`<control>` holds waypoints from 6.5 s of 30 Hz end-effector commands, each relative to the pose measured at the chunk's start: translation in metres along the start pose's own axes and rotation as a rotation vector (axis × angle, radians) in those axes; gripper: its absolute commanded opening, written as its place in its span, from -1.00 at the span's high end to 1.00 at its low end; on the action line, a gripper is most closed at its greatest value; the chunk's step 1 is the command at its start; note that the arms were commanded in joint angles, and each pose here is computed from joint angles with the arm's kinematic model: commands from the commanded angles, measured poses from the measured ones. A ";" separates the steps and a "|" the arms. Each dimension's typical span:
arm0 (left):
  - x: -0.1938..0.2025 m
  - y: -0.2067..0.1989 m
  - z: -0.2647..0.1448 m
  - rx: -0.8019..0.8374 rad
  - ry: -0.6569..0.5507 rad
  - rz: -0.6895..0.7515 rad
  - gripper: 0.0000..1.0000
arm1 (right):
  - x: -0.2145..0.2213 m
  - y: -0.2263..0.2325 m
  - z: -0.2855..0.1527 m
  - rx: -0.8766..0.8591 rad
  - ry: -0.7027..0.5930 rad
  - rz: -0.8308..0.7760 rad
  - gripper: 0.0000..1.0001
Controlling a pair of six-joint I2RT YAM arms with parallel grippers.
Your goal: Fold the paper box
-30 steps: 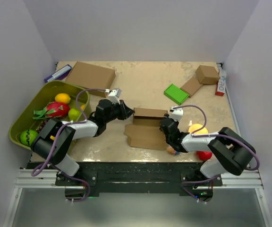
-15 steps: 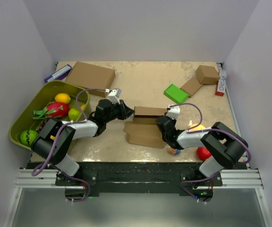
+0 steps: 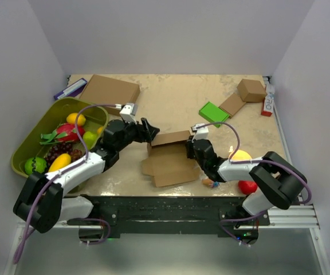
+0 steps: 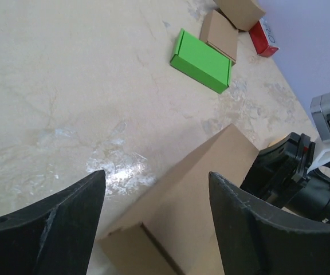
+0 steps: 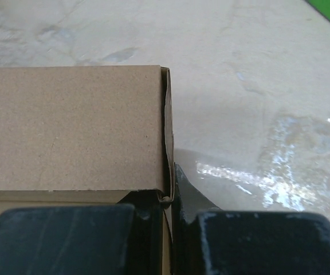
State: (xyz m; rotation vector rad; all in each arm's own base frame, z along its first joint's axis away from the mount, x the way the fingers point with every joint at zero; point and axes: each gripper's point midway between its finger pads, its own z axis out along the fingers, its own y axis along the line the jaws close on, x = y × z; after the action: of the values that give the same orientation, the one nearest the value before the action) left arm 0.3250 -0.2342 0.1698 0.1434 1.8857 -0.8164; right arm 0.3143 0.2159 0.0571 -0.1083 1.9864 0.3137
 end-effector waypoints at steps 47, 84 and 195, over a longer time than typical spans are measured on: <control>0.034 -0.003 0.026 0.036 0.167 0.189 -0.57 | -0.061 0.007 -0.052 -0.036 0.046 0.179 -0.67; 0.020 -0.081 0.007 0.094 0.281 0.526 -0.58 | 0.019 0.011 -0.043 -0.124 0.381 0.128 0.40; 0.061 -0.016 -0.022 -0.024 0.338 0.656 0.48 | -0.060 0.000 -0.047 -0.094 0.416 -0.102 -0.81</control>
State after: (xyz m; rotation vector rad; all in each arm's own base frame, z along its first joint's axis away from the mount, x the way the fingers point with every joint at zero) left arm 0.2702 -0.2435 0.1199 0.9374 2.0032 -0.2702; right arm 0.2872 0.2036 0.1253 -0.4421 2.3965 0.3786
